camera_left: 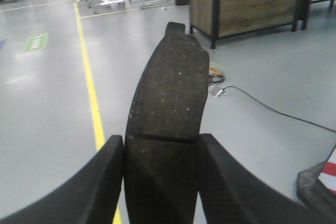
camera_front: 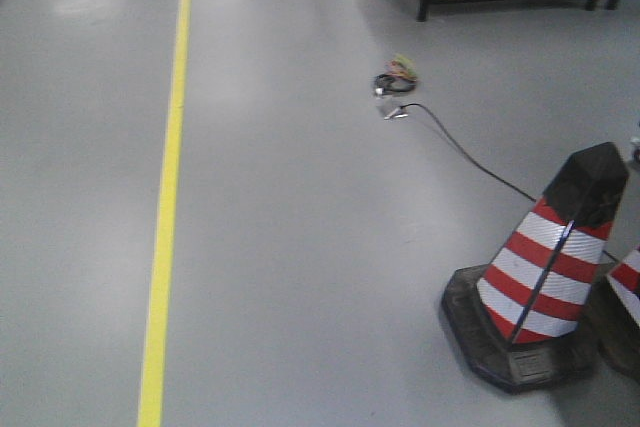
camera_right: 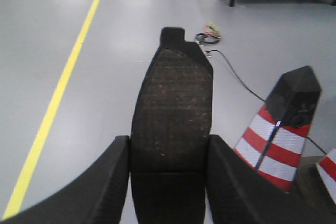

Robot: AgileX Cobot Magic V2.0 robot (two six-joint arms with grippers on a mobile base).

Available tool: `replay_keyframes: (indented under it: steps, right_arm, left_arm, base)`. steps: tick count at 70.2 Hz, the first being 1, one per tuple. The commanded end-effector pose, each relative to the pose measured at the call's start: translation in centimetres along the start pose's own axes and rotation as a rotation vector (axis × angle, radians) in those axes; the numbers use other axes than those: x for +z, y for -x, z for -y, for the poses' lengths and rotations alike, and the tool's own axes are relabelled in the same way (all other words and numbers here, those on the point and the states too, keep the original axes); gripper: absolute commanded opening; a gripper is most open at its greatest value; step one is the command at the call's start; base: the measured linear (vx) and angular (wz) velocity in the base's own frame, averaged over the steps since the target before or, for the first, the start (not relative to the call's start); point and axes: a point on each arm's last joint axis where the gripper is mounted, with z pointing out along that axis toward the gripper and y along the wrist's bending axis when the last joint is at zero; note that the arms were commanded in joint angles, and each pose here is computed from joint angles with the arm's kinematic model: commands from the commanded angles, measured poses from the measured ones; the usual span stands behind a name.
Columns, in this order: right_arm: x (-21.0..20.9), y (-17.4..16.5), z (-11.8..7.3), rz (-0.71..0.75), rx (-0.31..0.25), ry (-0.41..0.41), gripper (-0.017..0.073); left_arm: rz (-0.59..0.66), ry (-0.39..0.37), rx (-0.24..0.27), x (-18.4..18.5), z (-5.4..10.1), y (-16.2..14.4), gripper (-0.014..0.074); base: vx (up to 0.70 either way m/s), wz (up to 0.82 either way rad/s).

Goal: Move and align brake pads A on conveyor
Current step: 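Drive along the yellow floor line past the striped cones, then drive up to the dark grey conveyor belt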

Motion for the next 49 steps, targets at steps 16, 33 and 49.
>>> replay_keyframes:
  steps: [16,33,49]
  right_arm:
    - [-0.32,1.79,-0.04,0.121,-0.016,0.005,0.0048]
    - [-0.32,1.79,-0.04,0.121,-0.016,0.005,0.0048]
    - [-0.32,1.79,-0.04,0.121,-0.016,0.005,0.0048]
  left_arm:
    - [0.107,0.032,-0.018,-0.15,-0.37,1.66,0.0083]
    - [0.107,0.032,-0.018,-0.15,-0.37,1.66,0.0083]
    - [0.107,0.032,-0.018,-0.15,-0.37,1.66,0.0083]
  base:
    - [0.35,-0.57]
    - [0.30,-0.75]
    - [0.25,-0.80]
